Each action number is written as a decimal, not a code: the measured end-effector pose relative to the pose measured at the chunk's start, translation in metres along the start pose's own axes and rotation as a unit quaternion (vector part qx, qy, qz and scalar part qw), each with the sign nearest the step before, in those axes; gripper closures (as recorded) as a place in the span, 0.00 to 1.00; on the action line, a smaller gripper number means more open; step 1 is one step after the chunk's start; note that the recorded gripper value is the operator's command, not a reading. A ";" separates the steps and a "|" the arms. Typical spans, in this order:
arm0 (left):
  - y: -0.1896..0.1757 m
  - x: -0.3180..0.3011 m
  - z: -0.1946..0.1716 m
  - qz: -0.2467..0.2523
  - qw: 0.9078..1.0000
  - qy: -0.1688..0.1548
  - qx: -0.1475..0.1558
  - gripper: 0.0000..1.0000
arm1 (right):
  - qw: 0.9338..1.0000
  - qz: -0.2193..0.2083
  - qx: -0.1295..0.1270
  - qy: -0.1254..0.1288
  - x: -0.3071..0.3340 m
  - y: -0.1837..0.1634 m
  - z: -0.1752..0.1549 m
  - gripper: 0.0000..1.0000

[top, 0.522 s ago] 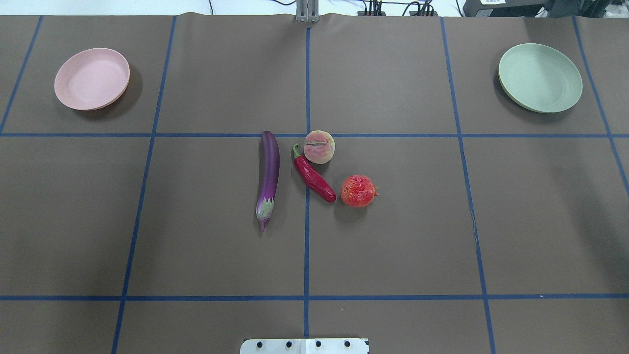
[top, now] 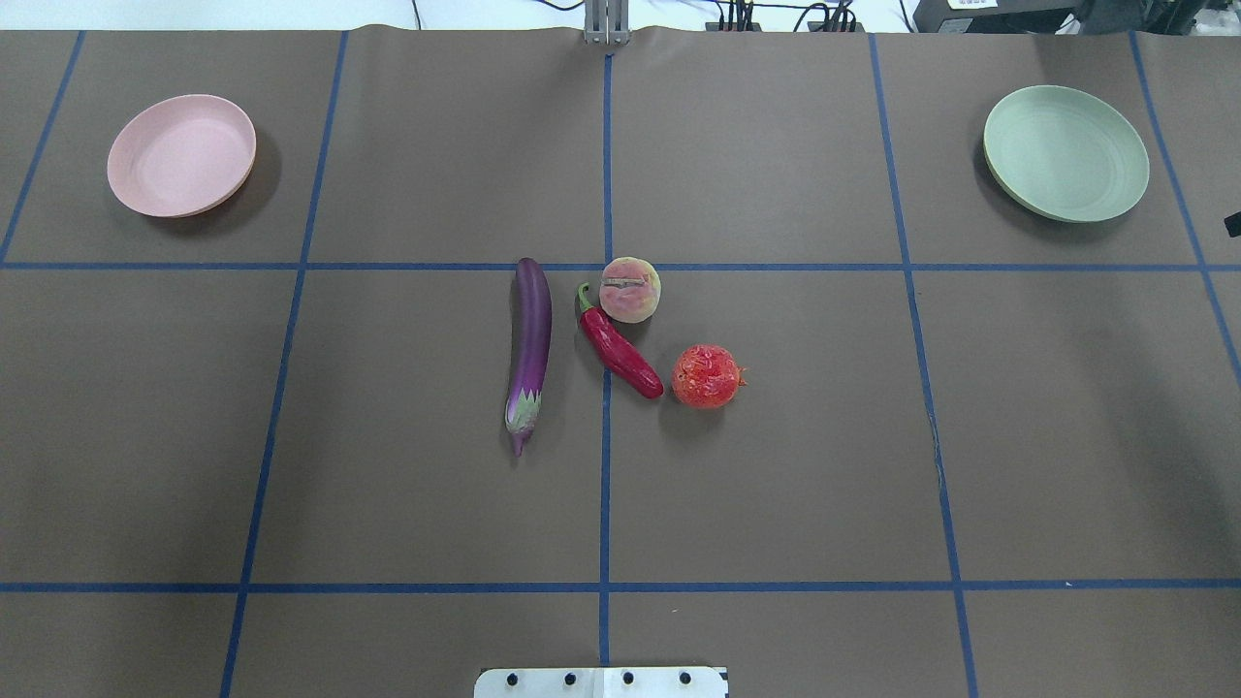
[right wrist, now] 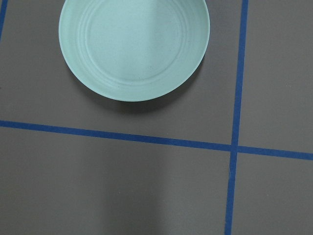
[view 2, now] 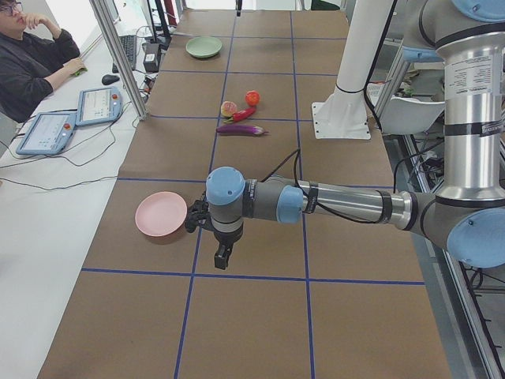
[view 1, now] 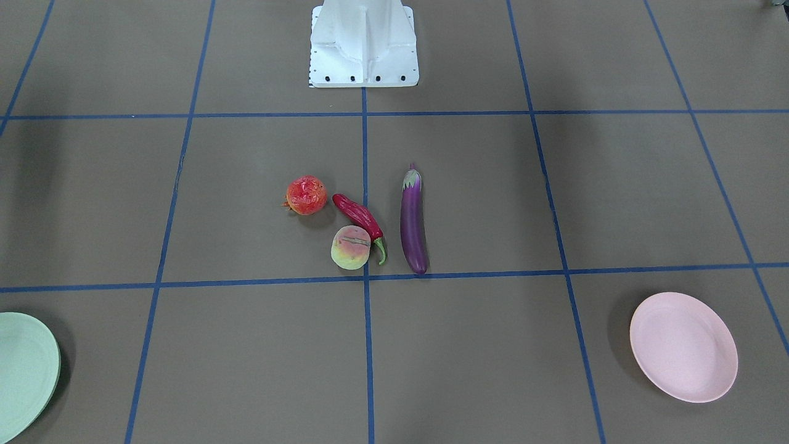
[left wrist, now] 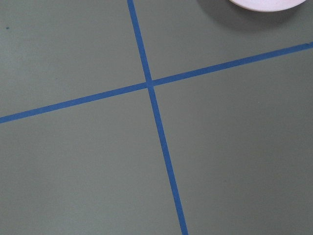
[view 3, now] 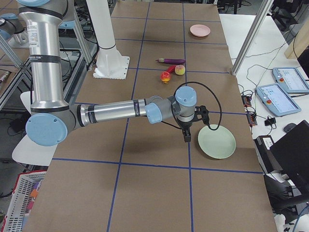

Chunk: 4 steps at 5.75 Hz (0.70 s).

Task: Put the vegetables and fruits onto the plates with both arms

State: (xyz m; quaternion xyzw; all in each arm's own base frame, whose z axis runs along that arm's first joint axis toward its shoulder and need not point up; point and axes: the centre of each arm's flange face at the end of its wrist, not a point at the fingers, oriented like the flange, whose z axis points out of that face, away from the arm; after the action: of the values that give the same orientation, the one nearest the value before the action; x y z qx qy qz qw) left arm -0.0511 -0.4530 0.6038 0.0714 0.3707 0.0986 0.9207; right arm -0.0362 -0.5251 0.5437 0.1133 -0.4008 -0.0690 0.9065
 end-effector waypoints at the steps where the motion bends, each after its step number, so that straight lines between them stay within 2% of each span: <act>1: 0.000 -0.001 0.001 -0.001 1.000 0.000 -0.001 0.00 | 0.998 -0.059 0.007 -0.016 -0.046 -0.023 0.020 0.00; 2: 0.000 -0.002 0.002 -0.002 1.000 0.000 -0.002 0.00 | 0.992 -0.121 0.003 -0.036 -0.114 -0.059 0.051 0.00; 3: 0.001 -0.002 0.003 -0.003 1.000 0.000 -0.003 0.00 | 0.985 -0.165 0.002 -0.058 -0.184 -0.092 0.071 0.01; 4: 0.001 -0.003 0.004 -0.003 1.000 0.001 -0.004 0.00 | 0.981 -0.179 0.005 -0.079 -0.248 -0.108 0.078 0.03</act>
State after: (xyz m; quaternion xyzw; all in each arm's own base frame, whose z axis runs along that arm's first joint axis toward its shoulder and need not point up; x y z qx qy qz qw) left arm -0.0503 -0.4532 0.6090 0.0661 0.3712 0.0972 0.9211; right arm -0.2633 -0.5871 0.3902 0.1815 -0.4450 -0.2369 0.8443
